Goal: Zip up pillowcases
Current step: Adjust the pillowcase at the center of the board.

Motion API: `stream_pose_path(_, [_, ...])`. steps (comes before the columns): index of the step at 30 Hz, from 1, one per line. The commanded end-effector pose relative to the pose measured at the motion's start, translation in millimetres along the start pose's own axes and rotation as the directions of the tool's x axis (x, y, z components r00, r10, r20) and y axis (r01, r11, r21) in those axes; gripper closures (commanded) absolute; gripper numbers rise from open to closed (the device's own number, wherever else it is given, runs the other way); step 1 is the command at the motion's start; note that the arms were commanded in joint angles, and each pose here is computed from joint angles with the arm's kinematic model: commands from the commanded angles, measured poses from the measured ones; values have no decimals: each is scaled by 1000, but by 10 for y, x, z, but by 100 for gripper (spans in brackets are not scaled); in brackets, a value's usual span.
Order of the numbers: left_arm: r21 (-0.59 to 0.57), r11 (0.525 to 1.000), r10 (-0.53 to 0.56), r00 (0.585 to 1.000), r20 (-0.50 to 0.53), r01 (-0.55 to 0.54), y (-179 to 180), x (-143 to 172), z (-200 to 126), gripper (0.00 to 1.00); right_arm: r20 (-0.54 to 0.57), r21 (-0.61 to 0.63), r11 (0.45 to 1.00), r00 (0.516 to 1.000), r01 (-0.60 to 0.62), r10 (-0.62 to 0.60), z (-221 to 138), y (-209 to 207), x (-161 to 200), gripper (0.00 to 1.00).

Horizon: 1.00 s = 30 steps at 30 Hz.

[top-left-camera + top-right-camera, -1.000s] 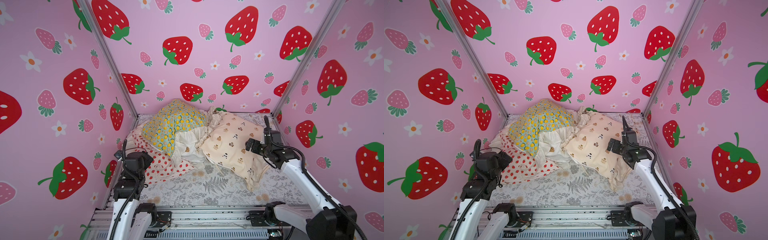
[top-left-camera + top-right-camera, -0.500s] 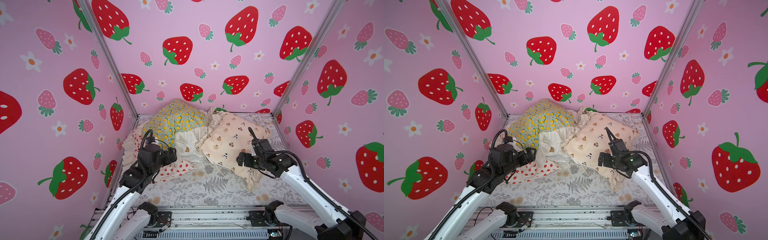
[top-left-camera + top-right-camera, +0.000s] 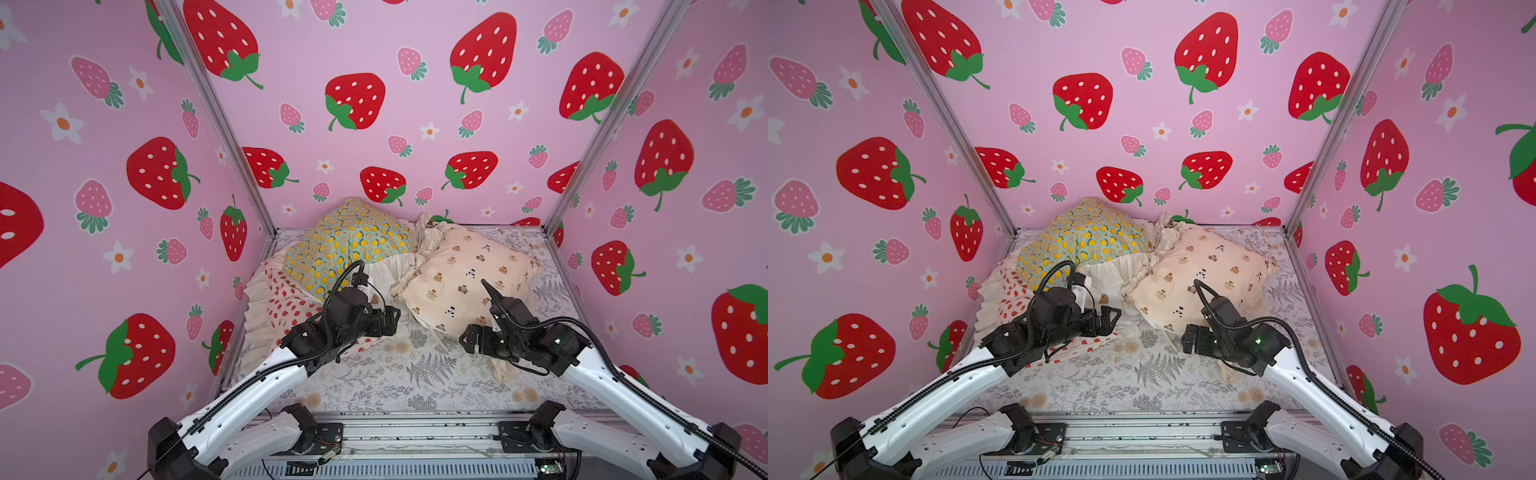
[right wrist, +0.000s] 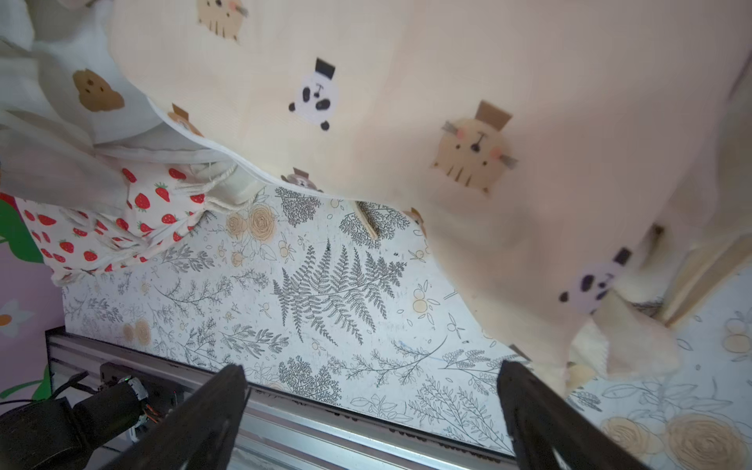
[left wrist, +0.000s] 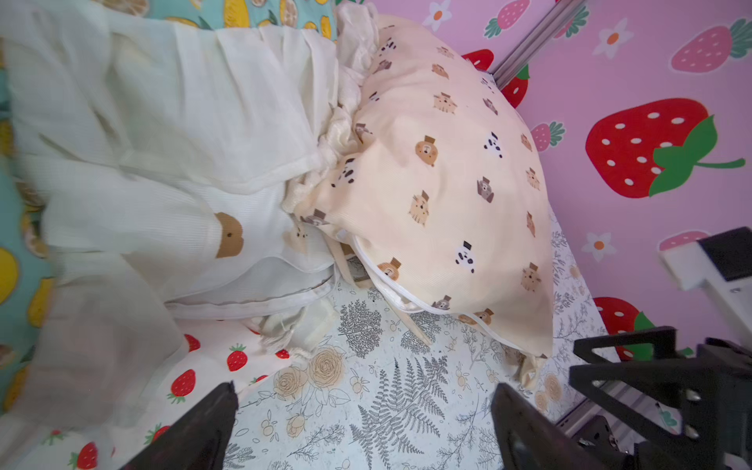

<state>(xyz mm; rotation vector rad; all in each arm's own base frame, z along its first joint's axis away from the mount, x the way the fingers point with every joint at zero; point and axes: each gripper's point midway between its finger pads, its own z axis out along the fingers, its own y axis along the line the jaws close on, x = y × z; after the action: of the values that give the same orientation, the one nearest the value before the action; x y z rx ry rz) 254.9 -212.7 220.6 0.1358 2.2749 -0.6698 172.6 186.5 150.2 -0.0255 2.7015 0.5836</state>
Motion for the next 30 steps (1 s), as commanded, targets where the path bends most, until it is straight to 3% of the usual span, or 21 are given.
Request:
stream_pose_path(1, [39, 999, 27, 999, 19, -28, -143, -50, 106, 1, -8, -44, 997, 998, -62, 62, 221, 123, 20, 0])
stream_pose_path(8, [13, 1000, 21, 1000, -12, -20, -142, 2, 282, 1, 0, 56, 996, 997, -74, 74, 469, -139, 45, 0])
stream_pose_path(16, [10, 1000, 16, 999, -45, -15, -191, -9, 384, 1, 40, 150, 983, 994, -103, 98, 490, -569, -115, 0])
stream_pose_path(23, [-3, 1000, -15, 999, -46, 15, -171, -14, 370, 0, 89, 186, 971, 987, -150, 135, 475, -981, -489, 0])
stream_pose_path(30, [-19, 997, -77, 995, -57, 76, -131, 39, 427, 6, 152, 232, 945, 968, -230, 198, 355, -1453, -810, 0])
